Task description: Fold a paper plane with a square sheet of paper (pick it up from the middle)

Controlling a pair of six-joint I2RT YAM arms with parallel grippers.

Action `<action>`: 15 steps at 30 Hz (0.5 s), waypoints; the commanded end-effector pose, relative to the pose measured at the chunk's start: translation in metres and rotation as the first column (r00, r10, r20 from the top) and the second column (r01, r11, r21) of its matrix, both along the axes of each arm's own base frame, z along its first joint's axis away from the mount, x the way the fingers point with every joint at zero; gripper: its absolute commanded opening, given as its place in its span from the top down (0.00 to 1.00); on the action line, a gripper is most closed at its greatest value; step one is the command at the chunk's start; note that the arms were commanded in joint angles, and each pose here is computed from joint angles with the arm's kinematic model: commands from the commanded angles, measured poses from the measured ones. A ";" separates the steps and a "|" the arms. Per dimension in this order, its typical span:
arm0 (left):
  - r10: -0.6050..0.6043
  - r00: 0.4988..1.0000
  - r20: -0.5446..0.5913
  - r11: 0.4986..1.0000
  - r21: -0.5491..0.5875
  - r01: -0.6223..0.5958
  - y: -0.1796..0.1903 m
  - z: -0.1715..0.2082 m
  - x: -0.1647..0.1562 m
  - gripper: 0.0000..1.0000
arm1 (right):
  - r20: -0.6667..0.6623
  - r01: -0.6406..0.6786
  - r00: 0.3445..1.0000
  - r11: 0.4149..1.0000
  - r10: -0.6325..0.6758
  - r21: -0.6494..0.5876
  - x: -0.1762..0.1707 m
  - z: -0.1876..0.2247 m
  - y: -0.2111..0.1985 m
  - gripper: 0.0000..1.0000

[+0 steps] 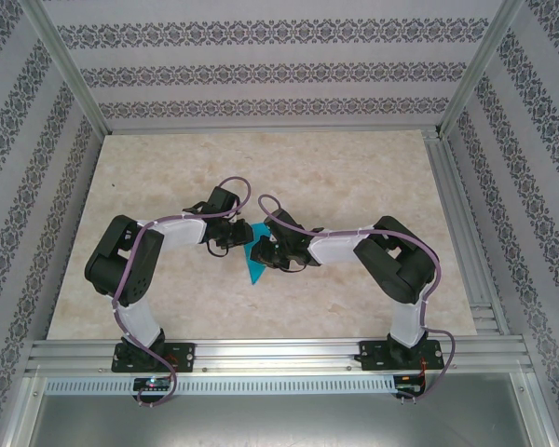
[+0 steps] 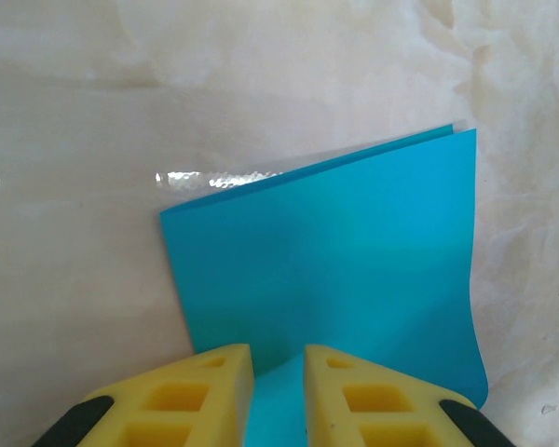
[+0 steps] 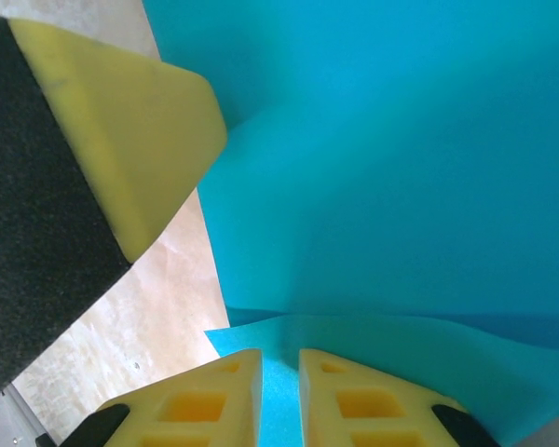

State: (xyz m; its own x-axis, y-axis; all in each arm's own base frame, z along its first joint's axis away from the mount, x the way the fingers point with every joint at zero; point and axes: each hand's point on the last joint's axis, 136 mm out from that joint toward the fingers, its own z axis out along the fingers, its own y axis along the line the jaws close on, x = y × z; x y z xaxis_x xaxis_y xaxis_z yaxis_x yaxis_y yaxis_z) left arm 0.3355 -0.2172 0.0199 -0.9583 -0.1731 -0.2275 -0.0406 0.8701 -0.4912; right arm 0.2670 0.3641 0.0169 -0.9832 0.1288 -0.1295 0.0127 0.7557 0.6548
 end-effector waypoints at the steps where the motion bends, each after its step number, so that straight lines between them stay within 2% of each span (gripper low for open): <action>1: -0.004 0.999 -0.044 0.999 0.045 0.006 0.004 -0.010 -0.010 0.76 | -0.009 0.006 1.000 0.997 -0.007 -0.074 -0.001 -0.019 -0.014 0.83; 15: 0.000 0.998 -0.058 0.999 0.053 0.004 0.005 -0.016 -0.011 0.76 | 0.026 0.045 0.999 0.994 -0.042 -0.102 0.005 -0.017 -0.023 0.83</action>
